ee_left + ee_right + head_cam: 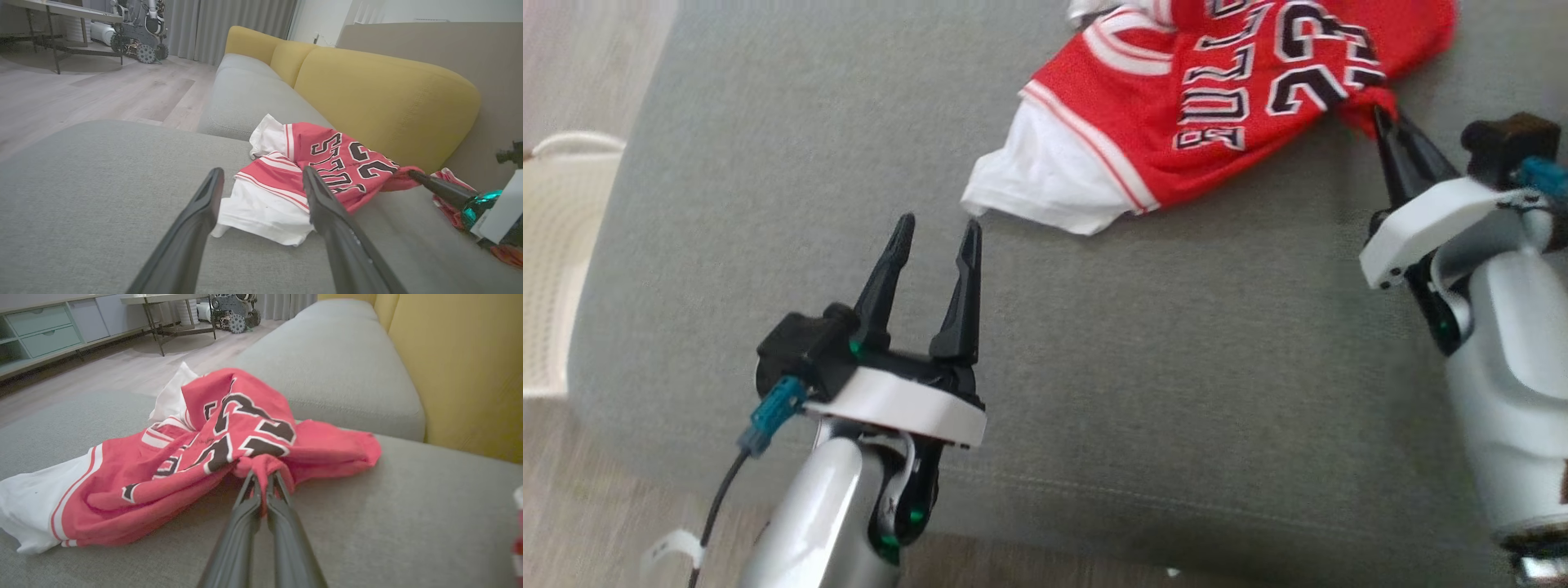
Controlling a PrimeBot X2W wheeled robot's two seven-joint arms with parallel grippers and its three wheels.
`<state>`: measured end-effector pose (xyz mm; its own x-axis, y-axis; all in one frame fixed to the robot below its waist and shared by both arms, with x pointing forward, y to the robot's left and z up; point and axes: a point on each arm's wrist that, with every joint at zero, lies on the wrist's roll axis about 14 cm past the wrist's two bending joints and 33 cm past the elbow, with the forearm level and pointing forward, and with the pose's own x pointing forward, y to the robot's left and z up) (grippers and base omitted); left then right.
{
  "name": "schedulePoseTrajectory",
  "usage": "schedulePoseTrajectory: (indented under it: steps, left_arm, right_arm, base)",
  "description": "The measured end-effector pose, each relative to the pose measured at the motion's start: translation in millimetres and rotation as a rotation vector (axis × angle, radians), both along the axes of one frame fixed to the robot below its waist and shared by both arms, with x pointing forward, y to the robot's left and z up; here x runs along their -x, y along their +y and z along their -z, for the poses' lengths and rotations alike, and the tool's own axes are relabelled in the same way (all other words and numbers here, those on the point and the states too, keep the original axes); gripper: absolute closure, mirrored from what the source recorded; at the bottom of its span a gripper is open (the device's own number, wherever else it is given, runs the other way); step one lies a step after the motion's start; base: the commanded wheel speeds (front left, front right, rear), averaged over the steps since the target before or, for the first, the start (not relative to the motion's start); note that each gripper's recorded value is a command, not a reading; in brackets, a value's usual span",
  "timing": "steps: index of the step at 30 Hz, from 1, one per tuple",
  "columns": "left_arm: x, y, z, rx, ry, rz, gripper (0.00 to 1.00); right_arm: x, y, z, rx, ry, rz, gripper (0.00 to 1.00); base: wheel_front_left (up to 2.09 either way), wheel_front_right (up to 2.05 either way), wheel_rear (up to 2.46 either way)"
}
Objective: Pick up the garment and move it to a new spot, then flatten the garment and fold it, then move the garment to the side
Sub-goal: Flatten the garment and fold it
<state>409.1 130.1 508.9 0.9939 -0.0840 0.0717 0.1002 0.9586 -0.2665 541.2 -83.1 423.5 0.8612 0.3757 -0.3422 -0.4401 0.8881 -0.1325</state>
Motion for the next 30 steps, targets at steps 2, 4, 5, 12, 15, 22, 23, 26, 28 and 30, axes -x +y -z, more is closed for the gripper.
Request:
schedulePoseTrajectory:
  steps: [2, 4, 5, 12, 15, 22, 23, 26, 28, 30]
  left_arm:
    - [3, -6, -2, 0.008, -0.006, 0.014, 0.0]
    - [4, -10, -7, 0.014, -0.019, 0.027, 0.0]
    - [4, -12, -9, 0.019, -0.026, 0.031, 0.0]
    - [7, -32, -22, 0.046, -0.059, 0.088, 0.0]
    - [6, -38, -25, 0.05, -0.068, 0.106, 0.0]
    - [3, -42, -15, 0.052, -0.042, 0.116, 0.0]
    - [2, -41, -13, 0.051, -0.036, 0.115, 0.0]
    - [-2, -40, -9, 0.048, -0.027, 0.113, 0.0]
    - [-6, -39, -9, 0.043, -0.029, 0.114, 0.0]
    - [-9, -39, -9, 0.038, -0.031, 0.114, 0.0]
  right_arm:
    - [0, -11, -20, 0.034, -0.046, -0.002, 1.0]
    - [1, -23, -43, 0.074, -0.088, -0.002, 1.0]
    - [2, -29, -52, 0.097, -0.103, -0.003, 1.0]
    - [29, -75, -107, 0.214, -0.147, 0.02, 1.0]
    - [36, -95, -125, 0.225, -0.146, 0.072, 1.0]
    - [65, -103, -83, 0.216, 0.058, 0.093, 1.0]
    - [67, -102, -77, 0.215, 0.075, 0.087, 1.0]
    - [60, -95, -69, 0.213, 0.083, 0.067, 1.0]
    - [45, -89, -73, 0.206, 0.051, 0.055, 1.0]
    - [24, -82, -85, 0.199, -0.001, 0.048, 1.0]
  base:
    - [0.0, 0.0, 0.0]
    - [0.0, 0.0, 0.0]
    - [0.0, 0.0, 0.0]
    - [0.0, 0.0, 0.0]
    - [0.0, 0.0, 0.0]
    - [0.0, 0.0, 0.0]
    - [0.0, 0.0, 0.0]
    - [0.0, 0.0, 0.0]
    - [0.0, 0.0, 0.0]
    - [0.0, 0.0, 0.0]
